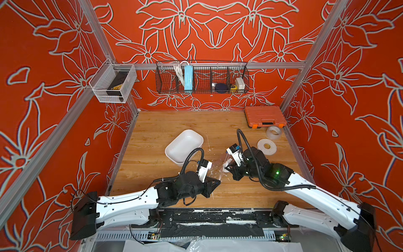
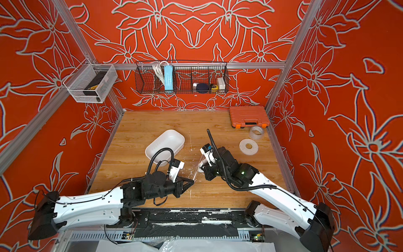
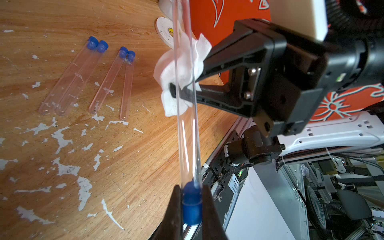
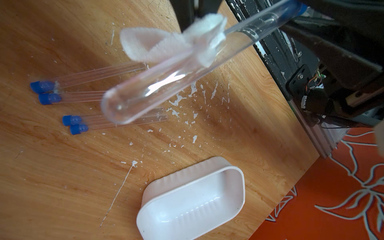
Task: Wipe the exteriors of test tubes
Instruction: Wipe the dirt from the test tube.
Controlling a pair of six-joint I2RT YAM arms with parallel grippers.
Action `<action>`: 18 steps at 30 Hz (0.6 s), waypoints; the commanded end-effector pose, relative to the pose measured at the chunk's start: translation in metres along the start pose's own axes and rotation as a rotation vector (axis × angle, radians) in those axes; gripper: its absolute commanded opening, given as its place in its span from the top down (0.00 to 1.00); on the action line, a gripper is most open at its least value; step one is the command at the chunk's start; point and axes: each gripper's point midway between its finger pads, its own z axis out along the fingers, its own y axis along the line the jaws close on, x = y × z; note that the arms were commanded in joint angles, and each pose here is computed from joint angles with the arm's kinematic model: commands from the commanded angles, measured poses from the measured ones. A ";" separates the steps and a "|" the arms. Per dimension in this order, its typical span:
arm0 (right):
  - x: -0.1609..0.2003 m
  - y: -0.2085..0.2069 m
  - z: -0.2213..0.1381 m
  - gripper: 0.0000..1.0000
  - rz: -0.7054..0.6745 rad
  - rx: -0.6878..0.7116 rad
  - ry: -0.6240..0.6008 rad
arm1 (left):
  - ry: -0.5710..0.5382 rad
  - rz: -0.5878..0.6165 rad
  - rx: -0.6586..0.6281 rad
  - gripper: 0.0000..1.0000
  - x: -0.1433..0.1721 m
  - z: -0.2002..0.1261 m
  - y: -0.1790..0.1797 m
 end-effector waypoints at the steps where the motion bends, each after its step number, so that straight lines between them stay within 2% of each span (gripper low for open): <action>1: 0.000 0.003 -0.001 1.00 0.001 0.015 -0.020 | -0.029 -0.003 0.019 0.92 -0.011 0.000 -0.009; 11: 0.008 0.022 0.004 1.00 -0.001 -0.019 -0.012 | -0.034 0.008 0.017 0.92 -0.015 0.002 -0.012; 18: 0.005 0.013 -0.003 1.00 -0.043 0.053 -0.024 | -0.029 0.003 0.029 0.92 -0.015 0.001 -0.015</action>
